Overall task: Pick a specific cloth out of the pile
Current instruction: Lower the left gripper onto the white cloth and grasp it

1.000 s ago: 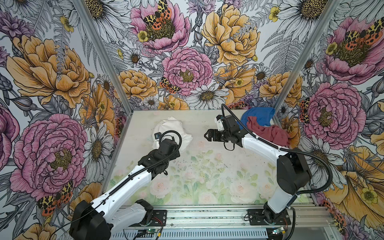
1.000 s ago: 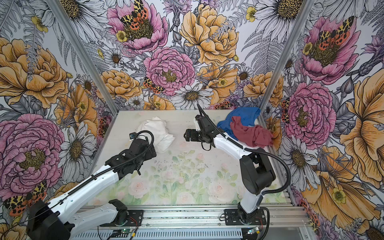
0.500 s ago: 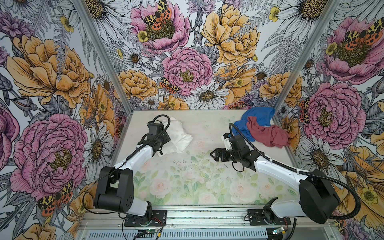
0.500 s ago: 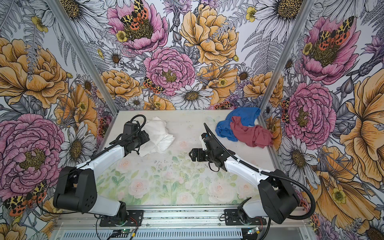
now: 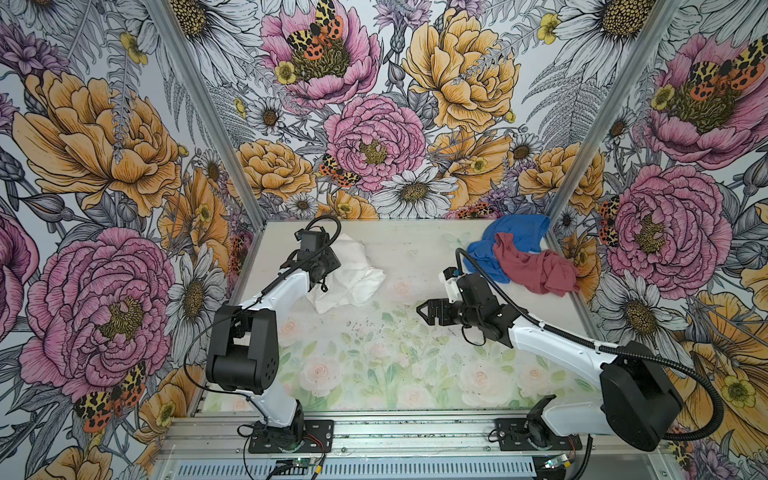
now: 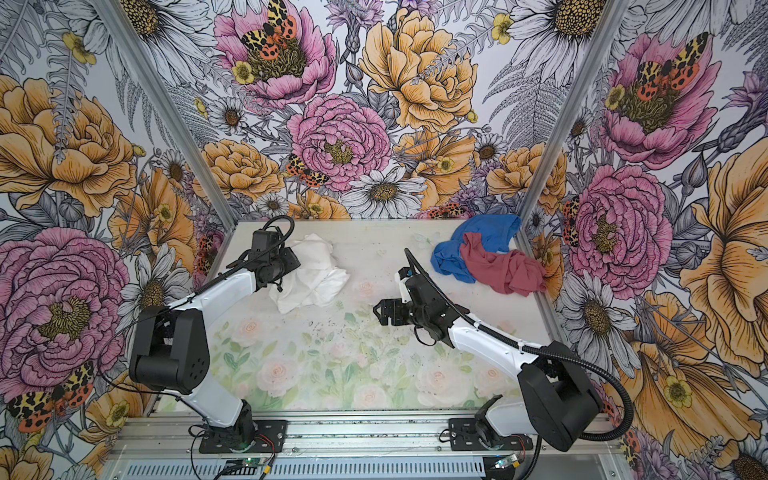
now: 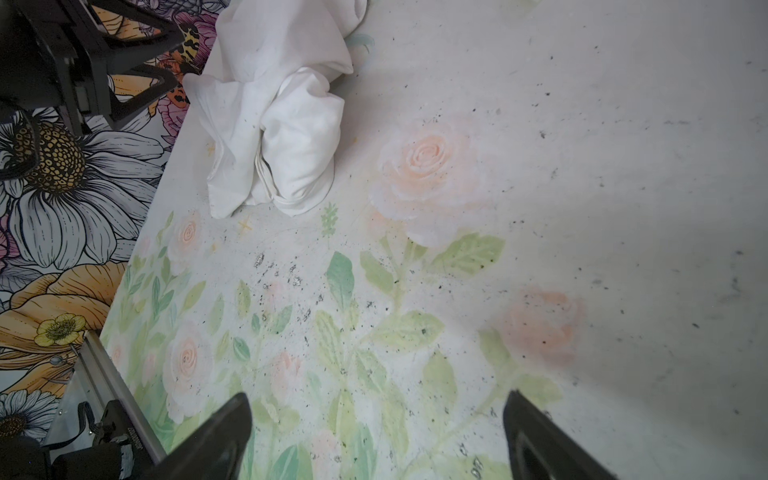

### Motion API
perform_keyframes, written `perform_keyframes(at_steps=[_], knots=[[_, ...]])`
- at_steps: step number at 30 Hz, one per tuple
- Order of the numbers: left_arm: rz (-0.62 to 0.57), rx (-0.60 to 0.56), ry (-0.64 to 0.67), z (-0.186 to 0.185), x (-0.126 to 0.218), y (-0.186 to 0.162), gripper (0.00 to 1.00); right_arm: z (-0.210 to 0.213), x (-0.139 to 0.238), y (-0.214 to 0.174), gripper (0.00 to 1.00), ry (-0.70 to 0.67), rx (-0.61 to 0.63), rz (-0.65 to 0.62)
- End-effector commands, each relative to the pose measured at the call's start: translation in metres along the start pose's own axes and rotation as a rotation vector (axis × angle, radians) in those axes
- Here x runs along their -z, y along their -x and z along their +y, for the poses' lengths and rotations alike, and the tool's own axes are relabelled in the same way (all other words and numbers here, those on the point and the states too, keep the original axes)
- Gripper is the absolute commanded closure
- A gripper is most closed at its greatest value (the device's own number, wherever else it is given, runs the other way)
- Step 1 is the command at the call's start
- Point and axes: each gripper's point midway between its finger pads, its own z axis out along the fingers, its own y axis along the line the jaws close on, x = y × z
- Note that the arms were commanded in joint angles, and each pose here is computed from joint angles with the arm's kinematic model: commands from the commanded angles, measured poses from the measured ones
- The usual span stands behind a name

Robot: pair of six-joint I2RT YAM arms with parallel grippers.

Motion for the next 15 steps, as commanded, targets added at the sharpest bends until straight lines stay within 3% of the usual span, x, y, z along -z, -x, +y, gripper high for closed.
perform_keyframes(at_steps=[1, 4, 5, 7, 8, 15], knots=[[-0.017, 0.006, 0.073, 0.015, 0.005, 0.000, 0.41, 0.007, 0.002, 0.005, 0.05, 0.029, 0.009, -0.027], [-0.014, 0.004, 0.122, 0.029, -0.001, -0.004, 0.35, 0.007, -0.001, 0.004, 0.05, 0.031, 0.009, -0.017], [0.001, 0.000, 0.125, 0.032, -0.006, -0.007, 0.29, 0.007, -0.002, 0.003, 0.05, 0.034, 0.009, -0.011], [0.029, -0.001, 0.107, 0.032, -0.013, -0.011, 0.06, 0.008, -0.004, 0.003, 0.05, 0.041, 0.005, -0.003], [0.036, 0.001, 0.094, 0.032, -0.017, -0.012, 0.01, 0.010, -0.004, 0.004, 0.05, 0.045, 0.004, -0.004], [0.104, 0.048, -0.013, 0.031, -0.048, -0.018, 0.03, 0.007, 0.000, 0.003, 0.05, 0.034, 0.003, -0.017]])
